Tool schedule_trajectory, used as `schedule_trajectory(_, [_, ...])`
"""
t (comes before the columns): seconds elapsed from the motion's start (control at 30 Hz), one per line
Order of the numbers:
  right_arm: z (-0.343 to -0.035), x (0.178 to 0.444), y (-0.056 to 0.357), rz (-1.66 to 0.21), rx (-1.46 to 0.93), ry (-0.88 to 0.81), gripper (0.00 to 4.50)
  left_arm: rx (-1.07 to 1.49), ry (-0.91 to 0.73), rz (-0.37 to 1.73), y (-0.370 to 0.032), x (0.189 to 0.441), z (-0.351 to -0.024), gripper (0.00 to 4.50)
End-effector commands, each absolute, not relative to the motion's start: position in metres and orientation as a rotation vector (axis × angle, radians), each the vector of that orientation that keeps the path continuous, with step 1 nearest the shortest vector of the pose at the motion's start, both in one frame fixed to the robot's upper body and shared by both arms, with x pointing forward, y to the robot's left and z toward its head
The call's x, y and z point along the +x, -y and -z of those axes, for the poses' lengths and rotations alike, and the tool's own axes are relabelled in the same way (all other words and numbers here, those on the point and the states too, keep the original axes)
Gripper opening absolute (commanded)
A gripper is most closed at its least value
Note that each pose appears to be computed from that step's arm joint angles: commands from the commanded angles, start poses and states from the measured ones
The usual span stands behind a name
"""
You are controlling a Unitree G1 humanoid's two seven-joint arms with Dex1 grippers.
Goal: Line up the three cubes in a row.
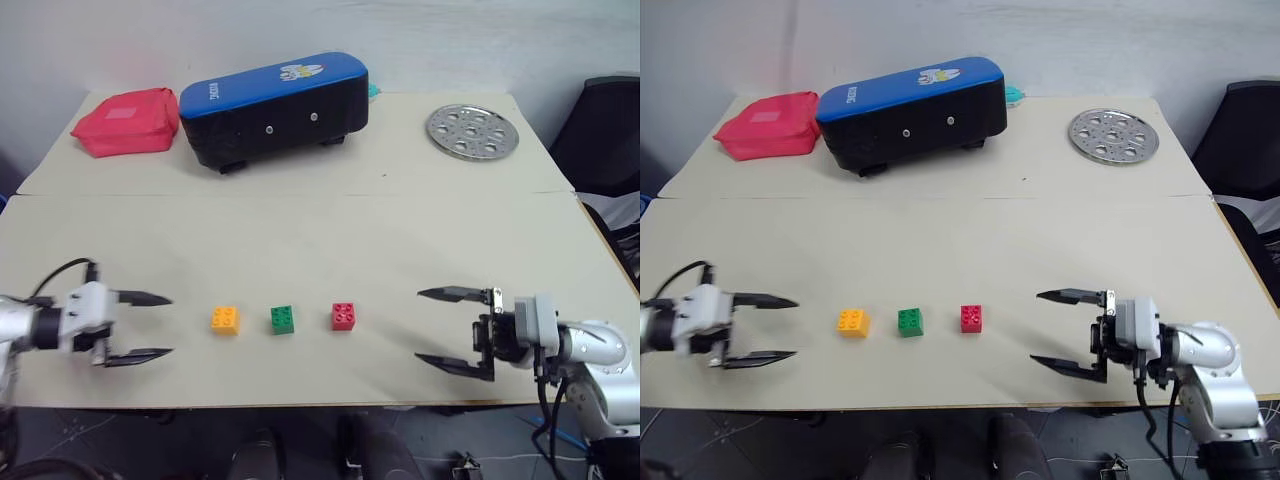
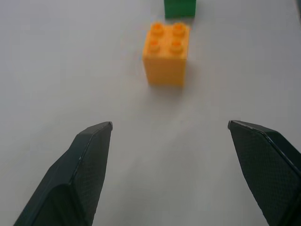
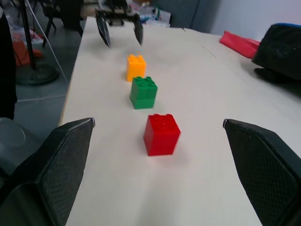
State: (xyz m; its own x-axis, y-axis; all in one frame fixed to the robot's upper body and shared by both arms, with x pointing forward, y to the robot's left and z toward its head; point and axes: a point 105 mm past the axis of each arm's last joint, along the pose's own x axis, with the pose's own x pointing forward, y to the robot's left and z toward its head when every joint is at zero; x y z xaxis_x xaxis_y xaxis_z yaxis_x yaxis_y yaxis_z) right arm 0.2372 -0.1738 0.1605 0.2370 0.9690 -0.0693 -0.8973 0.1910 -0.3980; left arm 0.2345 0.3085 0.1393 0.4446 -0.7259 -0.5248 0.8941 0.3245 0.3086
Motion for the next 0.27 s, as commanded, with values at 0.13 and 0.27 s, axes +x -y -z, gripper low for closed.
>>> schedule_trajectory(0.13, [-0.187, 0.232, 0.182, -1.378, -0.509, 0.044, 4.5, 0.614, -0.266, 0.921, -0.325, 0.231, -0.181, 4.15])
schedule_trajectory(0.27, [-0.182, 0.235, 0.181, -1.392, -0.528, -0.054, 4.5, 0.614, -0.26, 0.92, -0.321, 0.234, -0.181, 4.15])
